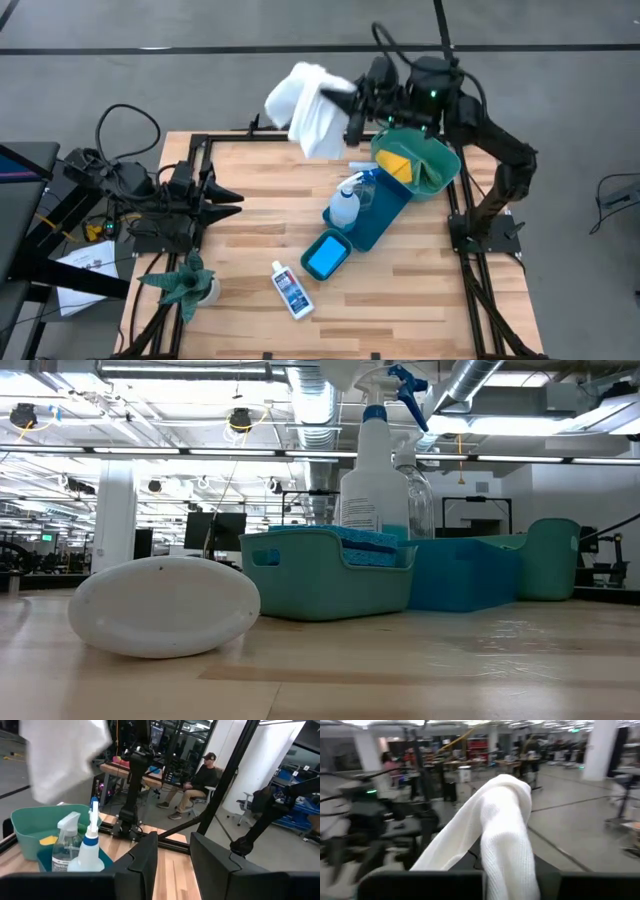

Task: Pick & Place Kitchen Items
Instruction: Put the white microfiber cloth into the top green bin

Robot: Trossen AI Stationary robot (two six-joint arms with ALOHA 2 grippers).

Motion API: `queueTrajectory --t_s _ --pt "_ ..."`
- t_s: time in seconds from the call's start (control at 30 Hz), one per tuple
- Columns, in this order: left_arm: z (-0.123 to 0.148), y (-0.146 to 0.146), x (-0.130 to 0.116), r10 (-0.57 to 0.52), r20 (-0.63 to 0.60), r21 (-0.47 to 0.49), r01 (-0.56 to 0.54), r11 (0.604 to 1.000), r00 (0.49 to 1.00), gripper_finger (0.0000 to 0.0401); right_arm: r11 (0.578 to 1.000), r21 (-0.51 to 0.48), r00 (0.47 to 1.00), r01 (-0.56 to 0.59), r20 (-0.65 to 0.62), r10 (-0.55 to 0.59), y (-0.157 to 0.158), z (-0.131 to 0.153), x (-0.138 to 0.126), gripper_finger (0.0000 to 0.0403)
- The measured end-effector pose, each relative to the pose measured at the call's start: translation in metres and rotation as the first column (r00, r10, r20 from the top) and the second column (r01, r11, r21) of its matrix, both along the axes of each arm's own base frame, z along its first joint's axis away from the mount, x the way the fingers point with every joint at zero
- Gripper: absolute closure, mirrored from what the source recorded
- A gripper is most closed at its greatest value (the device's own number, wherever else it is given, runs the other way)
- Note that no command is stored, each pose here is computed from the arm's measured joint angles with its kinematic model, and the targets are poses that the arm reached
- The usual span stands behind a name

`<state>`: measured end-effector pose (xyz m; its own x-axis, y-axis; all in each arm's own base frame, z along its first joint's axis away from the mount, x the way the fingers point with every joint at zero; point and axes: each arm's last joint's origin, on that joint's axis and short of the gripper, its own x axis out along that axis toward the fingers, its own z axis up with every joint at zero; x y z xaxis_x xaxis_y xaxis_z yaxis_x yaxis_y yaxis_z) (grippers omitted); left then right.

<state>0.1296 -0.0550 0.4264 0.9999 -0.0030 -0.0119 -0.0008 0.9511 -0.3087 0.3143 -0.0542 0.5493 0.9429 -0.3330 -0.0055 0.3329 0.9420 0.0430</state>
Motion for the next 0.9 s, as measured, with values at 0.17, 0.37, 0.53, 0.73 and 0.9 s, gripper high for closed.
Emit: queueTrajectory --t_s 0.17,0.37,0.53,0.73,0.9 --pt "-0.001 0.0 0.0 0.012 -0.01 0.006 -0.012 1.0 1.0 0.029 0.997 0.0 0.996 0.079 -0.028 -0.079 -0.033 -0.003 -0.007 0.0394" --pt "-0.003 0.0 0.0 0.014 -0.03 -0.007 -0.014 1.0 0.999 0.0291 0.992 -0.013 0.981 0.124 -0.149 -0.125 -0.061 -0.01 -0.025 0.0394" --pt "-0.004 0.001 0.0 0.021 -0.034 -0.008 -0.021 1.0 0.999 0.0291 0.986 -0.02 0.957 0.168 -0.237 -0.168 -0.072 -0.01 -0.053 0.0394" --pt "-0.004 0.004 0.0 0.117 -0.031 0.014 -0.117 0.993 0.993 0.0291 0.975 -0.025 0.914 0.22 -0.343 -0.215 -0.077 -0.012 -0.082 0.0394" --pt "-0.003 0.006 0.0 0.196 -0.028 0.033 -0.195 0.98 0.98 0.0291 0.961 0.0 0.871 0.276 -0.424 -0.25 -0.083 -0.023 -0.101 0.0394"
